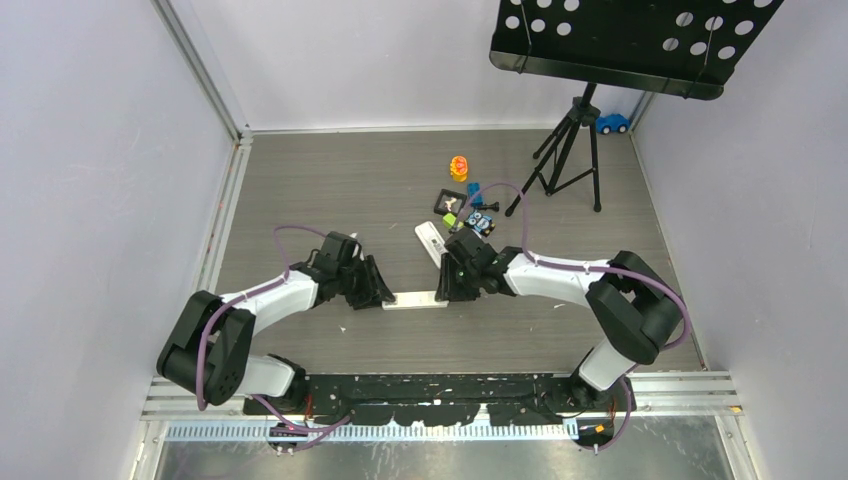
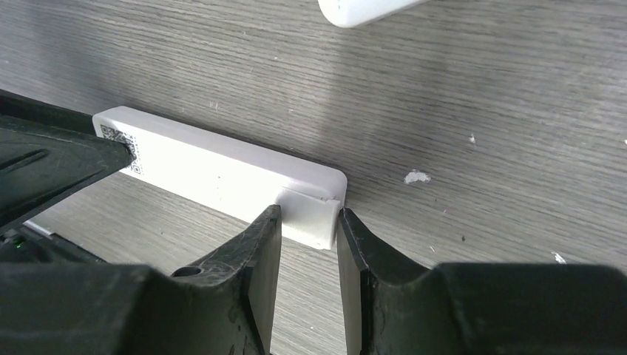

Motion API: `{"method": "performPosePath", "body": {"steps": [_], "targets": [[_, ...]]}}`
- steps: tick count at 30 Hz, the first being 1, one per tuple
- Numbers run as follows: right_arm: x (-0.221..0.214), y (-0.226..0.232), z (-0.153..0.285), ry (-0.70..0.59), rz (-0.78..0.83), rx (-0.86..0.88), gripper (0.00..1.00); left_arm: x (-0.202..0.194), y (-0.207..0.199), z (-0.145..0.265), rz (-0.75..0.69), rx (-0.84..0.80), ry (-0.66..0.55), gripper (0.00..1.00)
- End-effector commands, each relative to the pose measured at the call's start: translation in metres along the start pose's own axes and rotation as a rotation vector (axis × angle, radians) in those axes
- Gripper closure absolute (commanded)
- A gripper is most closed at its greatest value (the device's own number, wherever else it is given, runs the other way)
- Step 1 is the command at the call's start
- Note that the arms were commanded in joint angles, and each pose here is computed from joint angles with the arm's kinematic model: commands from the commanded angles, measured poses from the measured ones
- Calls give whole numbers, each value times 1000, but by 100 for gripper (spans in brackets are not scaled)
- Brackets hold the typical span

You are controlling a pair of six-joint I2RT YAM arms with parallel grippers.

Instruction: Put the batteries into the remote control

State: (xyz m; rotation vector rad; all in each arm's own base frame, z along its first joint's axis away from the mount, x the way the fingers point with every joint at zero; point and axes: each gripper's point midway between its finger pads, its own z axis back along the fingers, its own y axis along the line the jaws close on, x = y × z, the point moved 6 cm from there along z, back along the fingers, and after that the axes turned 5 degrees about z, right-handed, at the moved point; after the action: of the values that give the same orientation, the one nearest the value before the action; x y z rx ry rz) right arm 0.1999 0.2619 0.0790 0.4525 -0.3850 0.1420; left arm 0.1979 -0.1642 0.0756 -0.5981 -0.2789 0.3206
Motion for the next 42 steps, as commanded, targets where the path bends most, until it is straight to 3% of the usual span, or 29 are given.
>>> {"method": "performPosePath", "body": {"steps": [1,11,17,22,42], "targets": [[-16,-12,-14,14,20,-164,64,0,-5,-2,-18,-37,16,62],[-46,-1,-44,75,-79,-62,64,-6,-8,-8,48,-116,29,65],[-44,-20,-40,47,-57,-188,59,-7,-6,-9,40,-113,32,65],[-35,-38,-24,12,-21,-304,49,-7,-4,-7,30,-99,21,65],[-31,-42,-1,4,27,-388,47,-8,-1,-7,22,-77,21,65]]}}
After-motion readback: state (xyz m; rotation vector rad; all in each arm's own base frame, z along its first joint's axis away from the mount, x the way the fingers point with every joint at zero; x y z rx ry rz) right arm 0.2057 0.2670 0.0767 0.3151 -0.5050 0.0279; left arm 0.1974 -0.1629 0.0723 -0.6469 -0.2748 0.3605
